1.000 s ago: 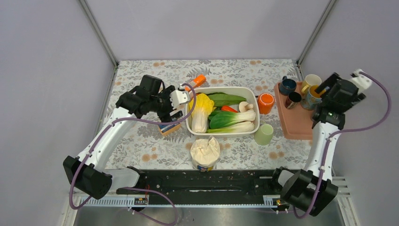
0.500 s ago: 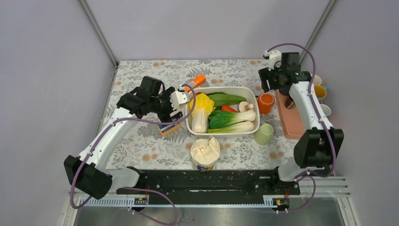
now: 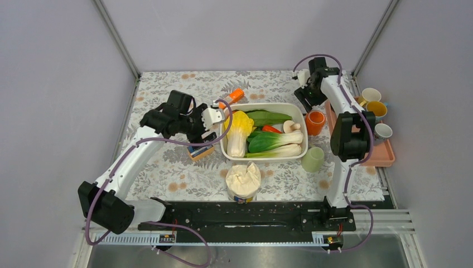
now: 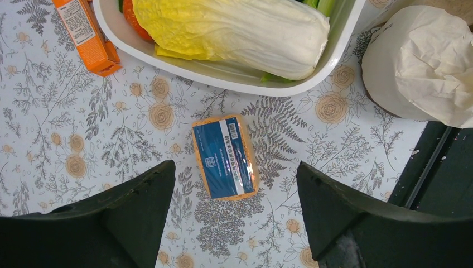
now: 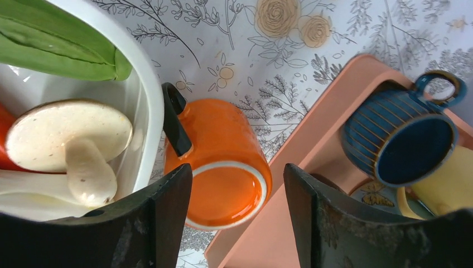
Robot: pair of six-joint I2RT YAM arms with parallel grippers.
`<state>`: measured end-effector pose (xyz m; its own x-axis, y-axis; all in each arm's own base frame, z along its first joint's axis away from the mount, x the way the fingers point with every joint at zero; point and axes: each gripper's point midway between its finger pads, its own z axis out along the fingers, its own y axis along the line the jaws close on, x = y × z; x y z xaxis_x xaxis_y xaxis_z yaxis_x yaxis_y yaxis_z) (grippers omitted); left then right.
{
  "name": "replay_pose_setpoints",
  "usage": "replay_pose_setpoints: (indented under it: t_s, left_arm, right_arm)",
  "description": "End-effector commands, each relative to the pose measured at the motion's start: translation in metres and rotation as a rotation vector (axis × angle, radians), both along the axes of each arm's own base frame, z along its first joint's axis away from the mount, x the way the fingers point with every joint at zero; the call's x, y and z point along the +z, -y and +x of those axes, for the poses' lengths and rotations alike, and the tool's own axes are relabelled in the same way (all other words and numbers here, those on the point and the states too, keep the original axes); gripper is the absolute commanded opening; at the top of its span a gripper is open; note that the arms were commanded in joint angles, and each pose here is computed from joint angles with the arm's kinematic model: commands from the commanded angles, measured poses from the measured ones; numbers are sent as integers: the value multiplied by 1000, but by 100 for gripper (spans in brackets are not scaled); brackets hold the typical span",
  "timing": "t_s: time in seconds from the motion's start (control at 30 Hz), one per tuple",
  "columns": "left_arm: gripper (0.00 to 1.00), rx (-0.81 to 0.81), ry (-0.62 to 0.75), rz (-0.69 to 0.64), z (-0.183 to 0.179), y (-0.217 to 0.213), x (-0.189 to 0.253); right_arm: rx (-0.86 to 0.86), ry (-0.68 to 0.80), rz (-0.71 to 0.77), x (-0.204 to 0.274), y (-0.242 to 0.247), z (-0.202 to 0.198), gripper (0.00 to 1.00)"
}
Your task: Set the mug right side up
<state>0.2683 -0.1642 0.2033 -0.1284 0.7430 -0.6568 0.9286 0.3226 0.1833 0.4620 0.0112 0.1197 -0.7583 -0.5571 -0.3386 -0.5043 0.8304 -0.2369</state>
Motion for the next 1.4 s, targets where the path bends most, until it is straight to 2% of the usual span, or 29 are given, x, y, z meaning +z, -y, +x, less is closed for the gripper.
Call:
replay_pose_setpoints:
  t_s: [0.0, 0.23, 0.47, 0.63, 0.83, 1.03, 1.37]
  left_arm:
    - [83, -11, 23, -21, 5, 2, 3]
    - [83, -2, 21, -14, 5, -2, 0]
    - [83, -2, 17, -10, 6, -3, -3]
    - [83, -5, 16, -17, 6, -2, -2]
    - [83, -3, 23, -9, 6, -5, -2]
    - [83, -5, 14, -16, 5, -4, -3]
    - [83, 3, 22, -13, 5, -6, 0]
  right_arm:
    - [42, -31, -42, 1, 4, 7, 69]
    - [87, -109, 46, -13, -14, 5, 66]
    - [143, -195, 47, -22, -15, -17, 66]
    - [100, -223, -12, -33, -3, -17, 60]
    - [37, -311, -106, -46, 16, -30, 61]
    - [60, -298, -13, -47, -2, -25, 61]
    - [44, -378, -24, -78, -1, -25, 49]
